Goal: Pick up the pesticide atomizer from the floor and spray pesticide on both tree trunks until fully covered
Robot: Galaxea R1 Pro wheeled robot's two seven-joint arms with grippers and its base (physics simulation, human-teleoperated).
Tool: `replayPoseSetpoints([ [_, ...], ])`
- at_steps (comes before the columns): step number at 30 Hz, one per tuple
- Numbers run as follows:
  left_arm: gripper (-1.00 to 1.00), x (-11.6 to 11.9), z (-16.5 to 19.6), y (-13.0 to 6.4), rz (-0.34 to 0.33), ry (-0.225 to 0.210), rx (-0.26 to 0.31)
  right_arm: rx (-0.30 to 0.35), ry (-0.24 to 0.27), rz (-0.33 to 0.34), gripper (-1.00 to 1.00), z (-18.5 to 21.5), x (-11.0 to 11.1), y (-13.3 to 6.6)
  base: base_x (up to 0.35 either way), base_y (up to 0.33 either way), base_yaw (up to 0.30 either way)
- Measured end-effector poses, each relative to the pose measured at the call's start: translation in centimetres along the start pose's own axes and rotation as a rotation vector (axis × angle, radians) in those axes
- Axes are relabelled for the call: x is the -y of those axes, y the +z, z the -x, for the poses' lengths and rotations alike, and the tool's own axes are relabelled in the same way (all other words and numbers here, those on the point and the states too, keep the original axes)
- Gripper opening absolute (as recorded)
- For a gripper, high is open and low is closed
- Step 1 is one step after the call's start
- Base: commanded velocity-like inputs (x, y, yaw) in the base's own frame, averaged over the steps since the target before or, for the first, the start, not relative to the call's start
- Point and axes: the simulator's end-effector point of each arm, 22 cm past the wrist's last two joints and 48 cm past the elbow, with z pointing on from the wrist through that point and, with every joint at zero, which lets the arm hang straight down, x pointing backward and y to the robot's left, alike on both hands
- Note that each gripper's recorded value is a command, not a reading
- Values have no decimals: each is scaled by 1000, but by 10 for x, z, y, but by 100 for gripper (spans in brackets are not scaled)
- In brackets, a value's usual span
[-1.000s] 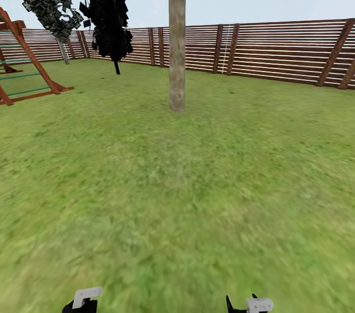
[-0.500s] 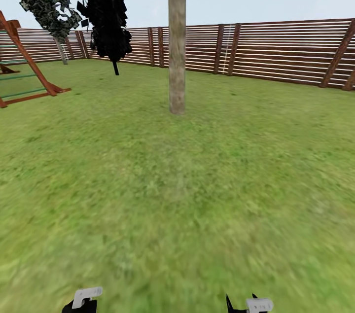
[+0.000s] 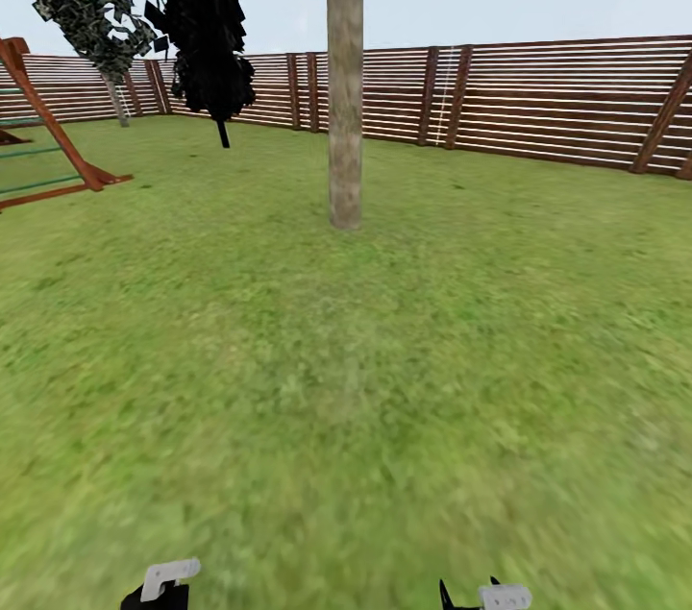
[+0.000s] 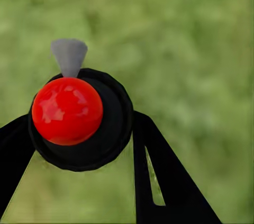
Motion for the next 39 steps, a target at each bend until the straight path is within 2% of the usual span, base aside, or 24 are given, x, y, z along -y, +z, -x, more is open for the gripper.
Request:
replayPoseSetpoints([
  [1,-100,0,0,0,0,1,1,-26,12,18,100,-11,-10,-4,339,0,0],
  [3,-100,0,1,0,0,1,1,-35,19,21,100,-14,-12,-6,339,0,0],
  [39,-100,-1,-5,-2,1,3,-2,-37,20,21,100,-15,-13,-6,339,0,0],
])
